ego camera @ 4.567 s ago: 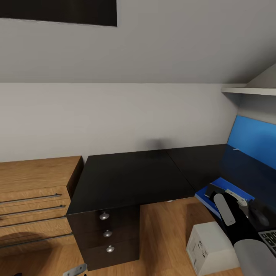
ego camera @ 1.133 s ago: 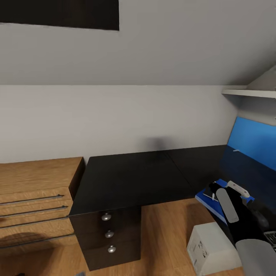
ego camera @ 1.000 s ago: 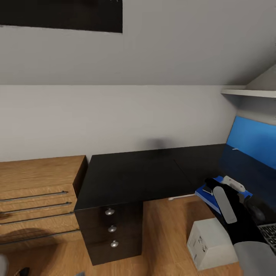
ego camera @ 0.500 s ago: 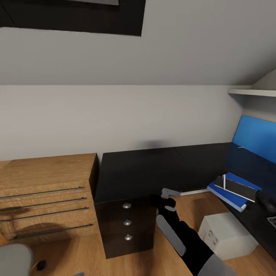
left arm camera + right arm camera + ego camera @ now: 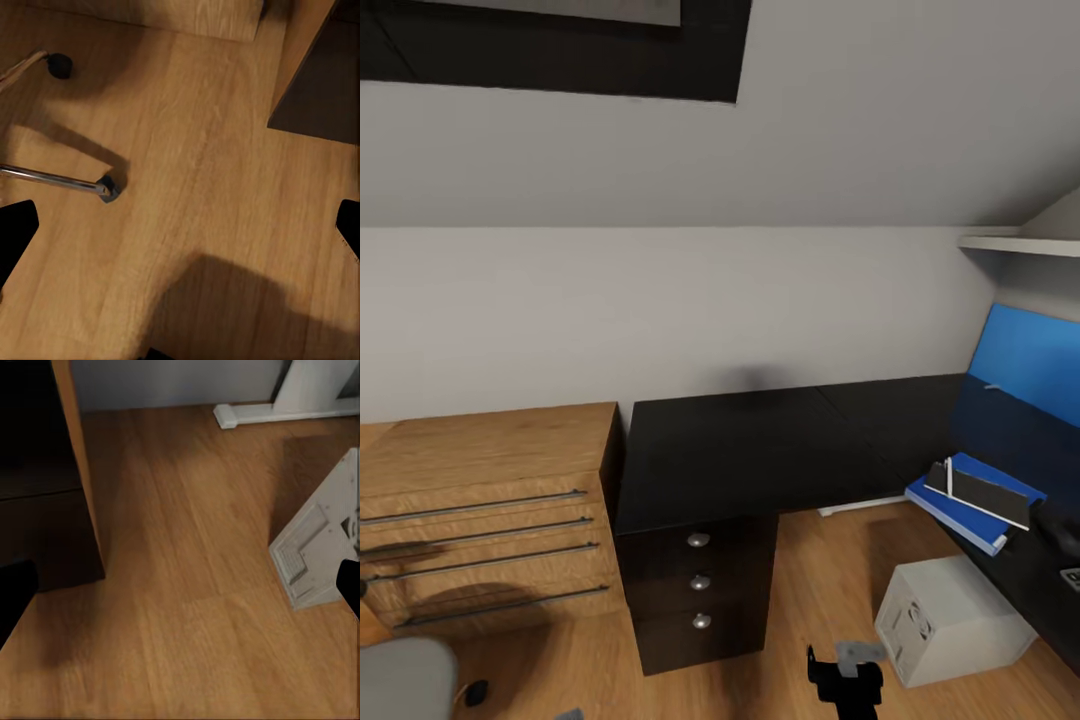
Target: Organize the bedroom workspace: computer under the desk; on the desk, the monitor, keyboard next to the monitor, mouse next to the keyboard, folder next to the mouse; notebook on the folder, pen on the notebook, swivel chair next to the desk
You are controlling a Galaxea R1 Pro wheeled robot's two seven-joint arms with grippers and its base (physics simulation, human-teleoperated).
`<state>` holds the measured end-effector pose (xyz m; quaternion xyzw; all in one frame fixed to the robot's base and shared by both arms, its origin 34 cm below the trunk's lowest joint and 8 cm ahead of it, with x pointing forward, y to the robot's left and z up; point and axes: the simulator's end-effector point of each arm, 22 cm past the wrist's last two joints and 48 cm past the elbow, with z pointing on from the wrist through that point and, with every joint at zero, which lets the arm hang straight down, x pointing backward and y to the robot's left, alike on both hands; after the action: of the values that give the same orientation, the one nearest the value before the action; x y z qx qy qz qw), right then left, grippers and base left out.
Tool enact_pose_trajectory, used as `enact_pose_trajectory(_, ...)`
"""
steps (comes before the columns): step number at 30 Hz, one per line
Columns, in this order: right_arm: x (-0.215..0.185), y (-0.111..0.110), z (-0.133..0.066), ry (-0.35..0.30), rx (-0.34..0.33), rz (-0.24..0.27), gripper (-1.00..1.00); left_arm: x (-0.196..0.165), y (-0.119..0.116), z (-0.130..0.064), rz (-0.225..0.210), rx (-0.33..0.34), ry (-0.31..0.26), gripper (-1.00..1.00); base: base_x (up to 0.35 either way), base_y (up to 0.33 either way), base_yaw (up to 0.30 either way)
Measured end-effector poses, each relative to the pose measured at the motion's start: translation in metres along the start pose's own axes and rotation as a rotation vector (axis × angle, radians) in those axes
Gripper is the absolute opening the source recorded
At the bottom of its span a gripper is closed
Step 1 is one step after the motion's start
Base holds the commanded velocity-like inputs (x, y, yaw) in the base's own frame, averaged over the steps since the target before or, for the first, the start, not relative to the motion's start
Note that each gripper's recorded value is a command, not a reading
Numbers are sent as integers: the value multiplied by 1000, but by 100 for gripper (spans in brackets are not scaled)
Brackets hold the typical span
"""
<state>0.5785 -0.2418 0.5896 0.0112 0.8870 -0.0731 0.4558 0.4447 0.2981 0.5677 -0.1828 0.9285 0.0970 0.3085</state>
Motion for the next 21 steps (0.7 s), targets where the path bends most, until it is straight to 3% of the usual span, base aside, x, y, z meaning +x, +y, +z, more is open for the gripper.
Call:
enact_pose_trajectory(4,-4,-4,-4,-3,-2,-6,100,-6,2,-5,-5,-3,-5,100,-78,0,0)
enact_pose_trajectory(12,-14,-2,-12,-4,-7,-7,100,-11,3,-14,-3,-4,4,100,-291,0,11)
enact_pose_trajectory(21,-34,0,-21,-42,-10,8,100,14,17,-23,26,-33,74,100,-80,0,214)
